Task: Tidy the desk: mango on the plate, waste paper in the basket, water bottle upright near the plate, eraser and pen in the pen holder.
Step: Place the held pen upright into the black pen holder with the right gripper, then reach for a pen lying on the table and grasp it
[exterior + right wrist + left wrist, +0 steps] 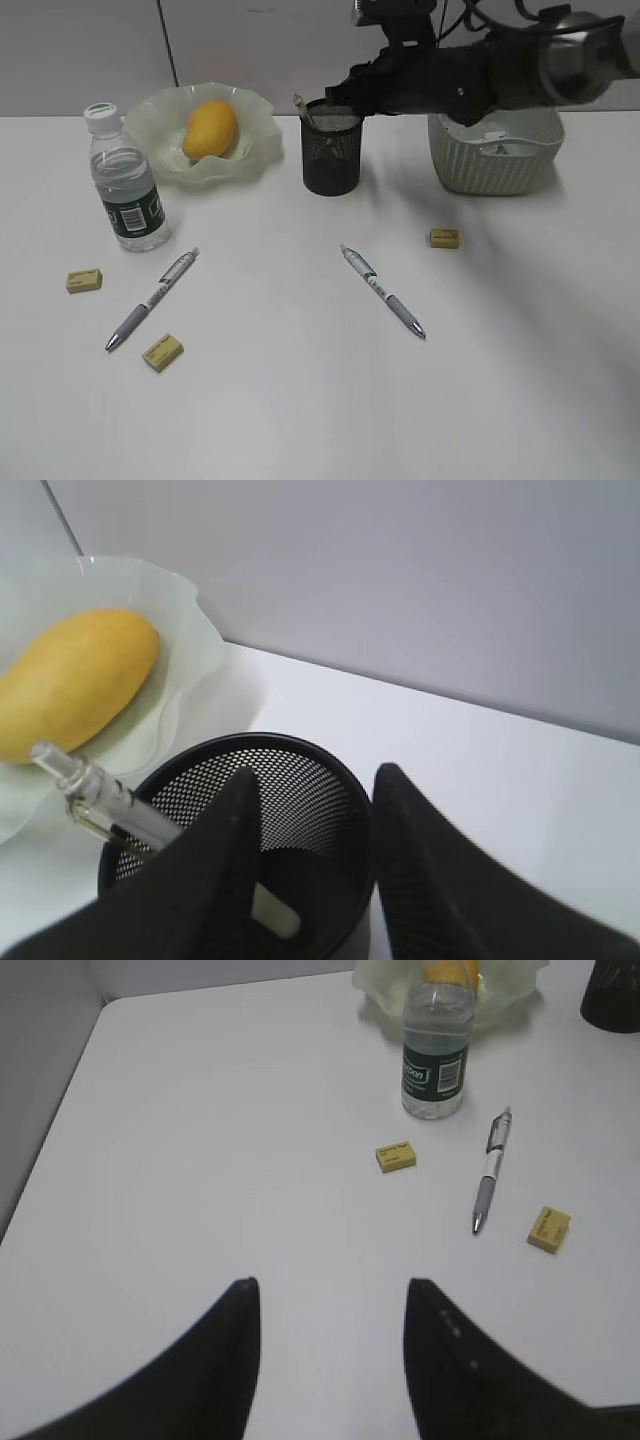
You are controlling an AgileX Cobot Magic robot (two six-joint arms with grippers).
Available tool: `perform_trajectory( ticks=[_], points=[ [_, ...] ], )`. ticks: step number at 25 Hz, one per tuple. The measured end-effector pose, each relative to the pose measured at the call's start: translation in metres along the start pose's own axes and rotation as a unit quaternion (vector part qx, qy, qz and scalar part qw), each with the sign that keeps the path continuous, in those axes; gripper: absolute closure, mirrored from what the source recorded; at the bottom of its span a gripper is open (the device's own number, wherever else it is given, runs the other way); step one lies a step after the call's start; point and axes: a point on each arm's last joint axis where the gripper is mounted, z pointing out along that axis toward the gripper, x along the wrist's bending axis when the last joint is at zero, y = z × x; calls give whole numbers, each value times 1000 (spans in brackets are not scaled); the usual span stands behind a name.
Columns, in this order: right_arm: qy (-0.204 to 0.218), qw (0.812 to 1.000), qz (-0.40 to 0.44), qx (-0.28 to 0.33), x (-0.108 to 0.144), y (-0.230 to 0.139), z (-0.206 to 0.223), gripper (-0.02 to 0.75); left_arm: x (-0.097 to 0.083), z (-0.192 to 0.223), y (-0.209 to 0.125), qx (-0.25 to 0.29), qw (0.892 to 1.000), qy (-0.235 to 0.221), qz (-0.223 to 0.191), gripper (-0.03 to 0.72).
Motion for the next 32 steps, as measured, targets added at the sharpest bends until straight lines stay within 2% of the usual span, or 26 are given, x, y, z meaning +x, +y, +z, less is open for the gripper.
perform_trajectory(
  ticks=[7,13,22,32],
  points=[
    [-35,994,5,101,-3,23,-28,428,0,0,0,0,1000,0,0,328],
    [-66,978,7,196,-5,37,-54,497,0,0,0,0,1000,0,0,328],
    [-90,957,35,273,-4,77,-90,512,0,0,0,0,1000,0,0,328],
    [-124,933,81,328,-43,77,-103,513,0,0,0,1,1000,0,0,328]
  ],
)
